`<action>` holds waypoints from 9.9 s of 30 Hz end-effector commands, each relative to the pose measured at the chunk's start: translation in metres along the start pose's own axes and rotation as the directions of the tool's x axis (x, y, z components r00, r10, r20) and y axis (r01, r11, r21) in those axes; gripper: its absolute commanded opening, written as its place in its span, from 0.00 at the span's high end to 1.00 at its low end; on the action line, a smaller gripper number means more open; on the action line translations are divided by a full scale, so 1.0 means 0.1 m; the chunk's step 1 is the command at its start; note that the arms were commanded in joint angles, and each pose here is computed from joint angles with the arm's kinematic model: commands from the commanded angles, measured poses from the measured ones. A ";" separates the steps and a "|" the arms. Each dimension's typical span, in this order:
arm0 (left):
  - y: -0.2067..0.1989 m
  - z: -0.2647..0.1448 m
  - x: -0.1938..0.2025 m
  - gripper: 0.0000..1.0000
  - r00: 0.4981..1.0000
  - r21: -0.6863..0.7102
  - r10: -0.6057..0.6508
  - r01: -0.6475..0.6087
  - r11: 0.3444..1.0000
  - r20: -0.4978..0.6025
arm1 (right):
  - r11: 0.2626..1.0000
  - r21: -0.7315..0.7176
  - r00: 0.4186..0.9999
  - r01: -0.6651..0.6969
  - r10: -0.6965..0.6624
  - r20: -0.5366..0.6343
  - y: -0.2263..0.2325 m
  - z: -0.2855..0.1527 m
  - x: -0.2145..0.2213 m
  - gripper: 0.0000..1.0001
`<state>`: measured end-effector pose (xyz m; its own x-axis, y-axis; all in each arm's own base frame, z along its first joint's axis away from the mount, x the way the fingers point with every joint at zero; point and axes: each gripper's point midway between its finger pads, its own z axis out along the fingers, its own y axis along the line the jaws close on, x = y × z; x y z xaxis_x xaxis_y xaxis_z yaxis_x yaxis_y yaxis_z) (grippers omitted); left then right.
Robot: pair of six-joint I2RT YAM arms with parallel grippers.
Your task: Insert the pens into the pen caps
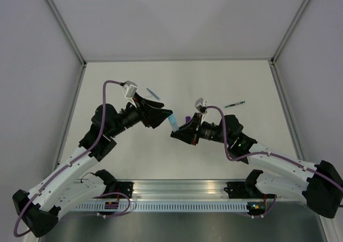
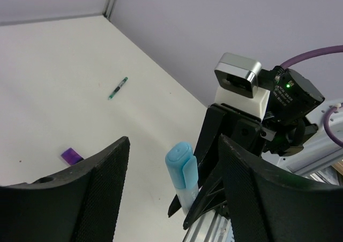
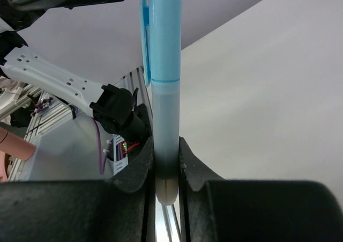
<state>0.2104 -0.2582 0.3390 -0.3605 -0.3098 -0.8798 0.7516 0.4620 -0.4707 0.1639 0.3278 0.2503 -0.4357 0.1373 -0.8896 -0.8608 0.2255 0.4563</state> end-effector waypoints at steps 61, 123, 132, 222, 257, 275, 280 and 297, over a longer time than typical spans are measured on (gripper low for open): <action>-0.48 -0.14 1.15 0.98 0.906 0.479 -0.188 0.365 0.798 -0.379 | 0.984 0.042 0.899 0.173 -0.175 0.401 0.15 -0.09 -2.02 1.00; 1.49 -0.38 0.59 0.00 0.997 -0.593 0.001 0.048 0.804 0.083 | 0.510 0.801 0.858 -0.313 0.514 0.008 -2.01 0.02 1.02 0.62; 1.49 -0.33 0.65 0.00 0.998 -0.575 -0.003 0.039 0.817 0.063 | 0.437 0.881 0.942 -0.180 0.333 0.027 -2.15 -0.27 0.11 0.59; 3.91 0.82 1.63 0.56 0.850 -0.970 -0.467 0.217 -0.113 0.245 | 0.694 0.677 0.961 -0.244 0.081 0.264 -1.31 -1.48 -0.74 0.56; 2.85 -0.14 2.57 0.98 0.717 -0.977 -0.680 -0.008 0.215 -0.155 | 0.636 0.713 0.955 -0.294 0.178 0.235 -1.77 -1.31 -0.49 0.49; 2.69 -0.70 3.00 0.61 0.621 -0.935 -0.700 -0.269 0.232 -0.353 | 0.623 0.731 0.959 -0.278 0.131 0.253 -1.79 -1.40 -0.46 0.49; 2.71 -0.74 3.05 0.73 0.602 -0.929 -0.712 -0.297 0.222 -0.363 | 0.629 0.727 0.959 -0.275 0.127 0.253 -1.75 -1.41 -0.47 0.49; 2.23 -0.41 2.63 0.98 0.700 -0.801 -0.541 -0.074 0.595 -0.466 | 0.760 0.562 0.939 -0.328 0.194 0.285 -1.69 -0.99 -0.64 0.46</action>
<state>0.3044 -0.2149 0.0159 -0.8558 -0.2177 -0.4693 -0.0797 0.9518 -0.2962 0.3027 0.1653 0.1933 -0.5334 0.4111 -0.7393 -0.2611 0.7513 0.6061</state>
